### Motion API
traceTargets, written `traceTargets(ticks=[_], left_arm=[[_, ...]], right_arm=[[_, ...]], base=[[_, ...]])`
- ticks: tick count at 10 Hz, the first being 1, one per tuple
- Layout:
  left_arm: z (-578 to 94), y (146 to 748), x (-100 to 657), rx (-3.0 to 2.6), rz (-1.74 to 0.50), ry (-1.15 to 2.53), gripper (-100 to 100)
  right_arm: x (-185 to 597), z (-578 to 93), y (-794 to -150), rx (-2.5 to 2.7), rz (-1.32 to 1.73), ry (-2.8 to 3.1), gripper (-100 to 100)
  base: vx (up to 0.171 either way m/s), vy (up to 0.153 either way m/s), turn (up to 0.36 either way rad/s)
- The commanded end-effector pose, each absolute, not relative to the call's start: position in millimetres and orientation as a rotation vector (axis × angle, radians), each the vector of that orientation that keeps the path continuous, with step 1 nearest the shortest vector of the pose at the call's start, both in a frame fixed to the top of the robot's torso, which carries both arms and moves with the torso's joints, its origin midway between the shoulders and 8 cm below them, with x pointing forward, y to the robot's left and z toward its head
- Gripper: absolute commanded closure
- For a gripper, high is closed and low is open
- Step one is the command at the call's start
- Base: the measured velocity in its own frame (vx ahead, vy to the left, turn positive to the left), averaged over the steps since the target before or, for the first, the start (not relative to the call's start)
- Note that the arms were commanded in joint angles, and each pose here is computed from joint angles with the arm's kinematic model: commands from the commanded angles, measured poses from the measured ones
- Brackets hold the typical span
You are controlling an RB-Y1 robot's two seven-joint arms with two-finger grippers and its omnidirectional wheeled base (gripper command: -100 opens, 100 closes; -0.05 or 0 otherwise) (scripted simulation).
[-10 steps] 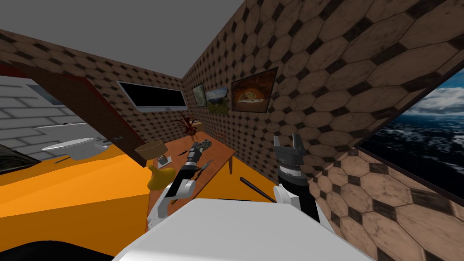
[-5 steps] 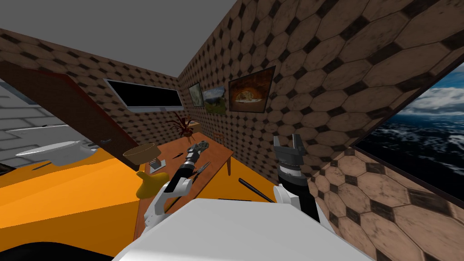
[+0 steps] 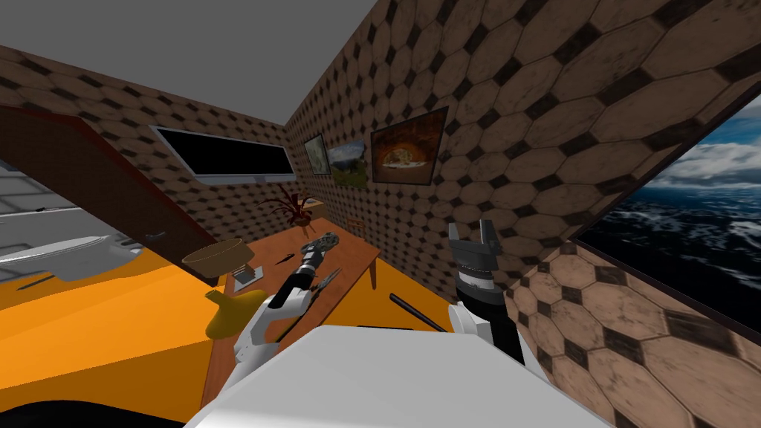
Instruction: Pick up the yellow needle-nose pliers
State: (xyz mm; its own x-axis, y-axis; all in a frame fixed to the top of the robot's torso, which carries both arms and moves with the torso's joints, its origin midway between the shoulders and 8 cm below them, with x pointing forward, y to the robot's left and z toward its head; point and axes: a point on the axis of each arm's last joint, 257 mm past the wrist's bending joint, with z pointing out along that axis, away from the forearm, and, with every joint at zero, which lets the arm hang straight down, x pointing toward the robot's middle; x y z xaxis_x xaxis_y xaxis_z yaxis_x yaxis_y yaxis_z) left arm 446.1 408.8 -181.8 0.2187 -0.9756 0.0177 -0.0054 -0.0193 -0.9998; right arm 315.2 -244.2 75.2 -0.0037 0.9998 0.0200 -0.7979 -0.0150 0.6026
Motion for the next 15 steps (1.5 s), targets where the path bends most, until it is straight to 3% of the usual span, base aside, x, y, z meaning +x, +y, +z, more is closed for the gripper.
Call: traceTargets(ticks=[1,15], left_arm=[[-198,434,444,-1.390,-1.004,1.047,-100],[-298,547,402,-1.824,-0.693,1.033,-100]], right_arm=[[315,75,-244,0.521,1.521,0.493,0],[315,75,-244,0.521,1.521,0.493,0]], base=[[0.062,-0.023,-0.077],[0.041,-0.015,-0.041]])
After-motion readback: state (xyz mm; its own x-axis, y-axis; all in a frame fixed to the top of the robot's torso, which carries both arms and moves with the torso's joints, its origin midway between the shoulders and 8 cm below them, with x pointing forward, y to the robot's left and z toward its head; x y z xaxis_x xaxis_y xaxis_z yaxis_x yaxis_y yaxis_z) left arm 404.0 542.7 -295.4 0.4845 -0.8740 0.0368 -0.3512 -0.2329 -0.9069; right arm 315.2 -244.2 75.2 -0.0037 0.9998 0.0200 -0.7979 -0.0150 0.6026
